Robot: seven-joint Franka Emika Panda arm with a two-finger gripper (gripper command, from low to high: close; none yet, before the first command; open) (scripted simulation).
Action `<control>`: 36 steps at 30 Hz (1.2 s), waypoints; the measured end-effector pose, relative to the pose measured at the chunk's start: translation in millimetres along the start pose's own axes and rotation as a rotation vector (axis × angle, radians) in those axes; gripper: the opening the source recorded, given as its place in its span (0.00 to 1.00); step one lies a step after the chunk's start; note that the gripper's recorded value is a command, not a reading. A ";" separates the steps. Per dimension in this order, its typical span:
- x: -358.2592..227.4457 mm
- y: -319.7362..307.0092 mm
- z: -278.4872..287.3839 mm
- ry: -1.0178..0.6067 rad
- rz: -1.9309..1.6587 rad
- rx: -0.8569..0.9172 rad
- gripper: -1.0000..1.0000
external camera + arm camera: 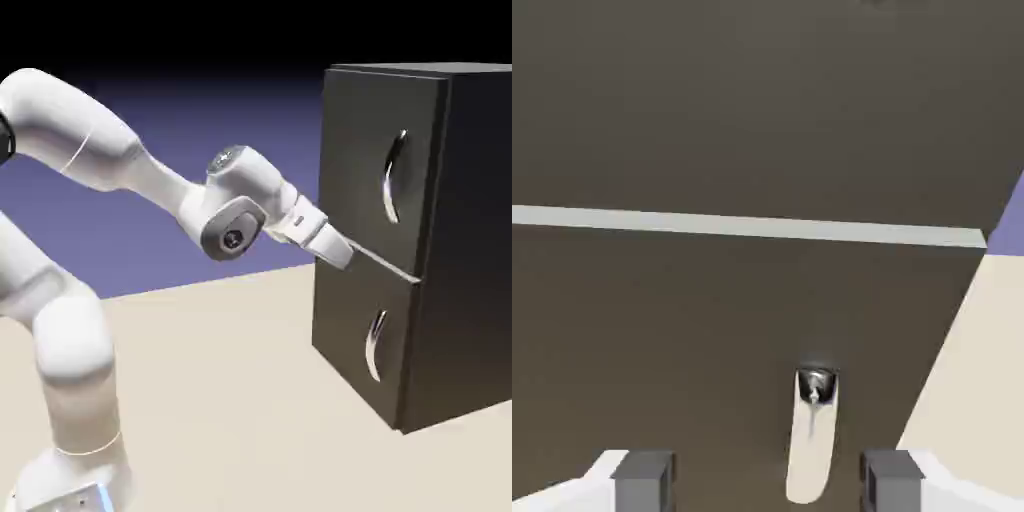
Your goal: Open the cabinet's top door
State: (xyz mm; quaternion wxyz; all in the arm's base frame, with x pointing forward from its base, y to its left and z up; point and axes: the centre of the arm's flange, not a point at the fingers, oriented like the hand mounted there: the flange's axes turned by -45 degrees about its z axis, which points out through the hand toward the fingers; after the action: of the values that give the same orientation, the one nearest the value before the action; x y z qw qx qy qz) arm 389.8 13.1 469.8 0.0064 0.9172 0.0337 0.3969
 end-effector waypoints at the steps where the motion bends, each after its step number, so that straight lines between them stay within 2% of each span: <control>1: 3.1 -2.8 -2.8 0.008 -0.005 0.001 0.50; 18: 35.8 -30.6 -47.2 0.161 -0.059 -0.010 0.50; 36: 45.0 -16.2 -67.5 0.393 -0.045 -0.045 0.50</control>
State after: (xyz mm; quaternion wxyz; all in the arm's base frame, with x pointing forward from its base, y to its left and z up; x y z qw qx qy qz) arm 370.4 31.3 548.2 0.0288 0.8206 0.0459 0.5689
